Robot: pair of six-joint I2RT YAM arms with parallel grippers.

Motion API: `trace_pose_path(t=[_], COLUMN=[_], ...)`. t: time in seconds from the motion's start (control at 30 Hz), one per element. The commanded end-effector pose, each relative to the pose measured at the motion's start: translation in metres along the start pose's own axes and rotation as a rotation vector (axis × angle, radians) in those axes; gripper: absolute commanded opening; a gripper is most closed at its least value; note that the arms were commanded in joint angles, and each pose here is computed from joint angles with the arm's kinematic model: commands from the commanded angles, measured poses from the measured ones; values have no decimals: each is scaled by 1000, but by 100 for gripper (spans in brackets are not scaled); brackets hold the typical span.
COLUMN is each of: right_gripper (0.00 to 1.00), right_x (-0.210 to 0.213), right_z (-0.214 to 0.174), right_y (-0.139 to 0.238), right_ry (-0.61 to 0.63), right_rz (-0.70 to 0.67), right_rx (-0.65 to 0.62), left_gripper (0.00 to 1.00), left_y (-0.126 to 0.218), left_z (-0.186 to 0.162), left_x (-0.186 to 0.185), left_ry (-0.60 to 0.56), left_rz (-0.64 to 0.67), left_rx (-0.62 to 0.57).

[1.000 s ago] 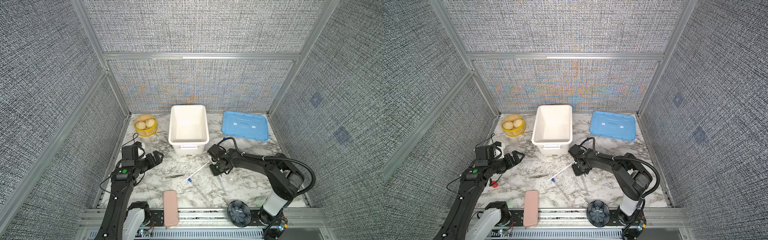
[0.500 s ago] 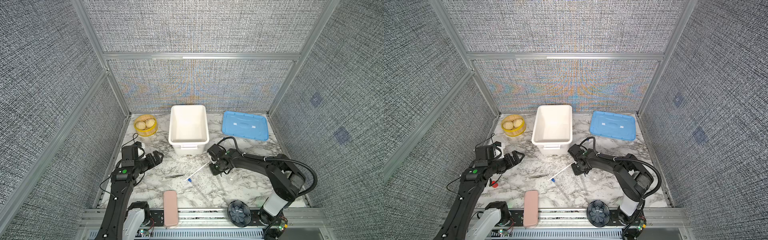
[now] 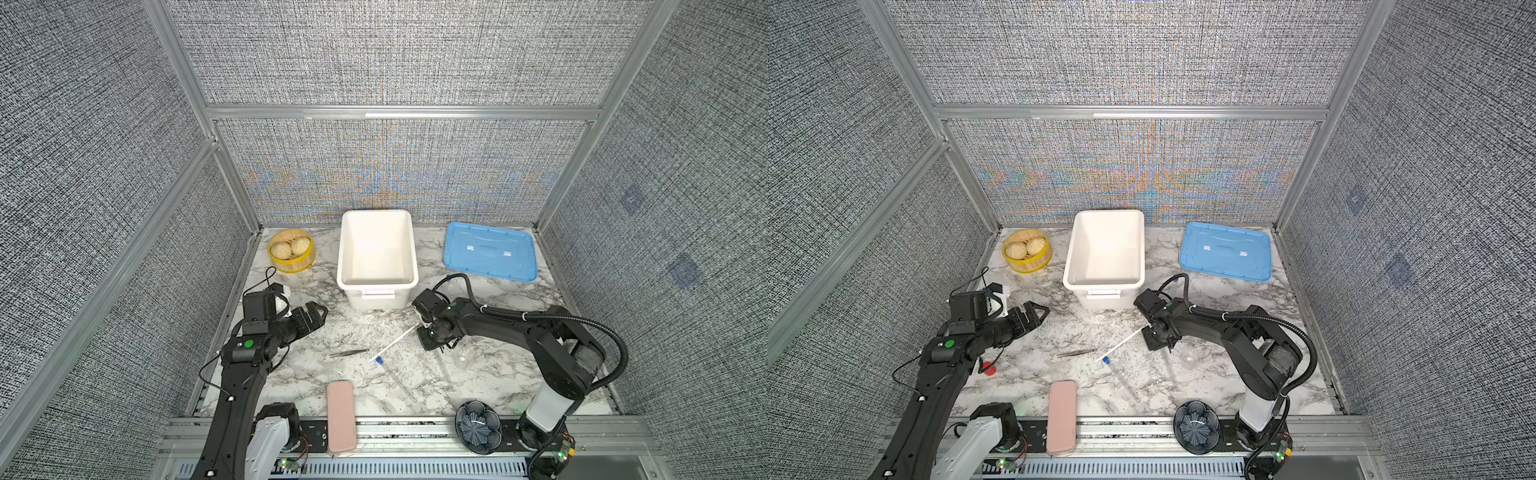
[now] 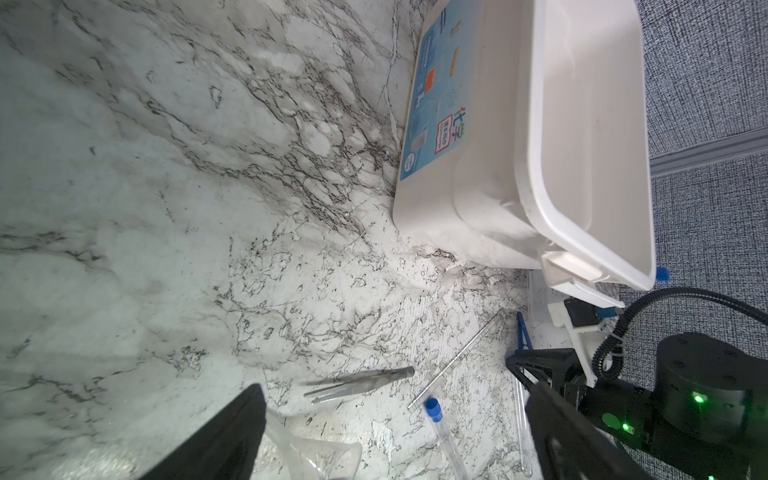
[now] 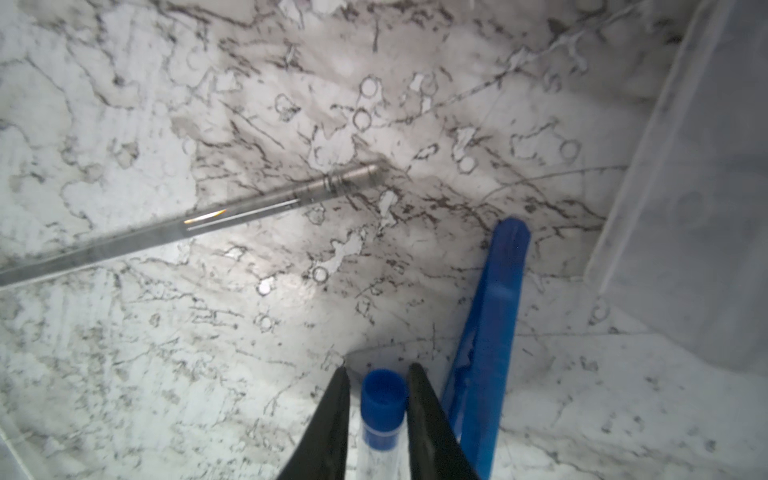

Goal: Organize the chemistry lab equipment
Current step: 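Close the right gripper on the tube's blue cap and lift it, then carry the tube with the right gripper to the clear rack by the blue lid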

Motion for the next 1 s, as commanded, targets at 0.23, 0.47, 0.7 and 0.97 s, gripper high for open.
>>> trace_pose_path(t=[0.23, 0.47, 0.7, 0.97], right_gripper=[16, 16, 16, 16], right_x=[0, -1, -18, -29], right_z=[-1, 6, 14, 33], right_y=[14, 40, 80, 144], right_ry=[-37, -77, -151, -226], right_rz=[1, 31, 18, 110], right_rx=[-13, -114, -343, -744], left_gripper=[99, 99, 99, 99], left_y=[0, 1, 1, 0], left_z=[1, 1, 1, 0], left_x=[-1, 0, 0, 0], left_ry=[-2, -1, 0, 3], left_rz=[-5, -1, -2, 0], left_rx=[-8, -10, -12, -9])
Point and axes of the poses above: each gripper's point midway between its finger pads, its own y axis back along the fingers, its own x axis along the line the jaws close on, z = x × y, the point moved 6 cm from there along y, back along the fingers, and after that the axes turned 12 degrees about -y, right-handed, at the moved point
